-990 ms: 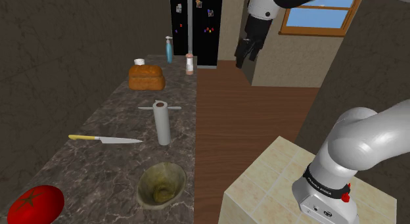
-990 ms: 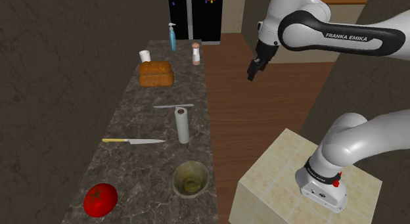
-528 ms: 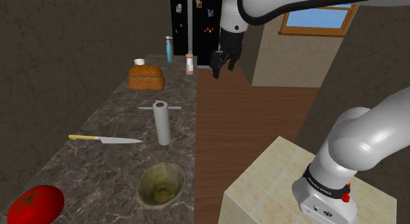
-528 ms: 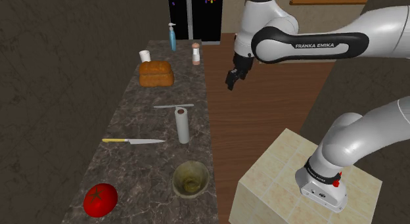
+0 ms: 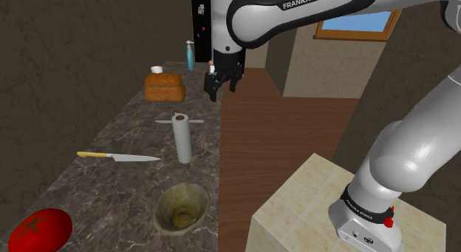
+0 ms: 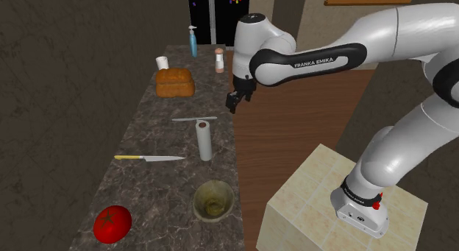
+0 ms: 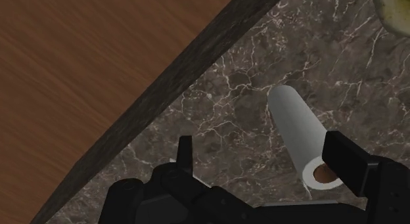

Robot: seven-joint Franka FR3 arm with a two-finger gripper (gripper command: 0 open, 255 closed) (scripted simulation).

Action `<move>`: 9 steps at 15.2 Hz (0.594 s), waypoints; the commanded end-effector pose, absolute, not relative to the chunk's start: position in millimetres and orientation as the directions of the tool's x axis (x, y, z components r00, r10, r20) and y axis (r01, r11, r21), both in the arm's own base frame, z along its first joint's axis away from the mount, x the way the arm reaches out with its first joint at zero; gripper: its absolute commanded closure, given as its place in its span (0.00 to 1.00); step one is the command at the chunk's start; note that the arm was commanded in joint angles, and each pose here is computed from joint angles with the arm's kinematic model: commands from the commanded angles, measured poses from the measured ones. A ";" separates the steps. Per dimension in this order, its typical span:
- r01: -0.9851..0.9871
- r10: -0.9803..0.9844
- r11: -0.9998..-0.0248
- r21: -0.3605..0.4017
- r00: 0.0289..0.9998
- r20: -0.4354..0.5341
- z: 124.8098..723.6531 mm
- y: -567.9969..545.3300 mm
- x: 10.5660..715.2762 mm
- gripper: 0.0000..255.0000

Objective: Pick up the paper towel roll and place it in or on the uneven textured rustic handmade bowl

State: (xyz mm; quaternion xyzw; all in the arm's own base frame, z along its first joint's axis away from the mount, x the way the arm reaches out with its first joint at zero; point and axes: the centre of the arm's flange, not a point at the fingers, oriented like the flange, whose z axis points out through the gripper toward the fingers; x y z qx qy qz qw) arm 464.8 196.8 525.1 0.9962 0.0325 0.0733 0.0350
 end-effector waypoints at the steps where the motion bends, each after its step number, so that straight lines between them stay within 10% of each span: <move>1: 0.058 0.068 -0.996 0.073 0.988 0.138 512.1 215.9 481.6 0.00; 9: 0.057 0.064 -0.996 0.070 0.992 0.113 465.2 293.4 539.2 0.00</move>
